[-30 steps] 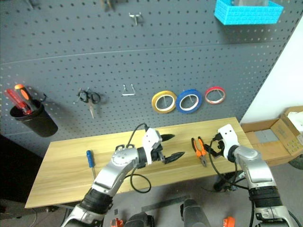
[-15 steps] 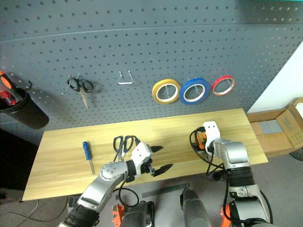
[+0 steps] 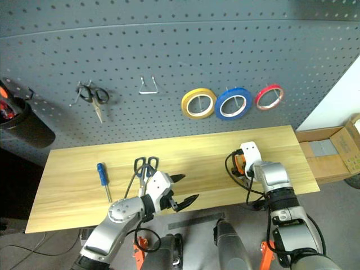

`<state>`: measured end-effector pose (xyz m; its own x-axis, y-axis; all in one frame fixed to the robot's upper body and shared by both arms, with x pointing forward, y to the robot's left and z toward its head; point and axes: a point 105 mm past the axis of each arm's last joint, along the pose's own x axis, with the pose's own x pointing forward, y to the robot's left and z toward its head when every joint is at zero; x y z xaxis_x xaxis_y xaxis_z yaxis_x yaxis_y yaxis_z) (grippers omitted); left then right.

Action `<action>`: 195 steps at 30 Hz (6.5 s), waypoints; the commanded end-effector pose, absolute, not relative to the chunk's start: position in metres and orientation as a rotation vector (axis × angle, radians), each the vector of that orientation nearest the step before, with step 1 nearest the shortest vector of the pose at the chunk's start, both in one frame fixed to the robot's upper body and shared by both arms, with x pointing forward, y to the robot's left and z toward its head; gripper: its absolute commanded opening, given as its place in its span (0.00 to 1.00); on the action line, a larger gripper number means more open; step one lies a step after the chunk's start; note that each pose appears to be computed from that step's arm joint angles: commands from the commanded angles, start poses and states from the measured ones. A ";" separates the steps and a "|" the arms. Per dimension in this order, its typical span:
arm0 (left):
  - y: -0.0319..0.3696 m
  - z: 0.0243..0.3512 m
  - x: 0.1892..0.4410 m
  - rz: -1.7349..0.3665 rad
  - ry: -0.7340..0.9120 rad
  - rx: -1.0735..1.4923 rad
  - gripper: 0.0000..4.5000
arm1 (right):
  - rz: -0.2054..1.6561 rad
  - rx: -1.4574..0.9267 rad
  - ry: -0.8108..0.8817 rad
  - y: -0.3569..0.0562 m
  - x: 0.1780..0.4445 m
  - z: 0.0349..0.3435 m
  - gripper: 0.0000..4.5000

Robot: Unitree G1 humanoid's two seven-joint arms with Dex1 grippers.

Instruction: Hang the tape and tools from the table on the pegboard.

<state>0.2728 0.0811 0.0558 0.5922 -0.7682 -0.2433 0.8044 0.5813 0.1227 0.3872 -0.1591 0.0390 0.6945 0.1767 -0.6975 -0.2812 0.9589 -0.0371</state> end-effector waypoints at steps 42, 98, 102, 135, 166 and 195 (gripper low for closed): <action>0.139 0.164 0.227 -0.398 -0.071 -0.092 1.00 | 0.701 0.182 -0.562 -0.011 0.319 0.341 0.61; 0.169 0.160 0.301 -0.201 -0.087 0.067 1.00 | 0.765 -0.200 -0.462 -0.026 0.339 0.265 0.99; 0.180 0.127 0.295 -0.117 0.020 0.111 1.00 | 0.942 -0.186 -0.336 -0.030 0.309 0.226 0.99; 0.207 0.001 0.290 -0.060 0.502 0.236 0.40 | 1.423 -0.236 -0.075 -0.014 0.254 0.113 1.00; 0.197 0.161 0.236 0.025 -0.262 0.631 0.10 | 1.092 0.059 -0.368 -0.038 0.277 0.216 1.00; 0.222 0.172 0.287 0.145 -0.264 0.488 0.10 | 1.057 0.053 -0.430 -0.037 0.292 0.233 1.00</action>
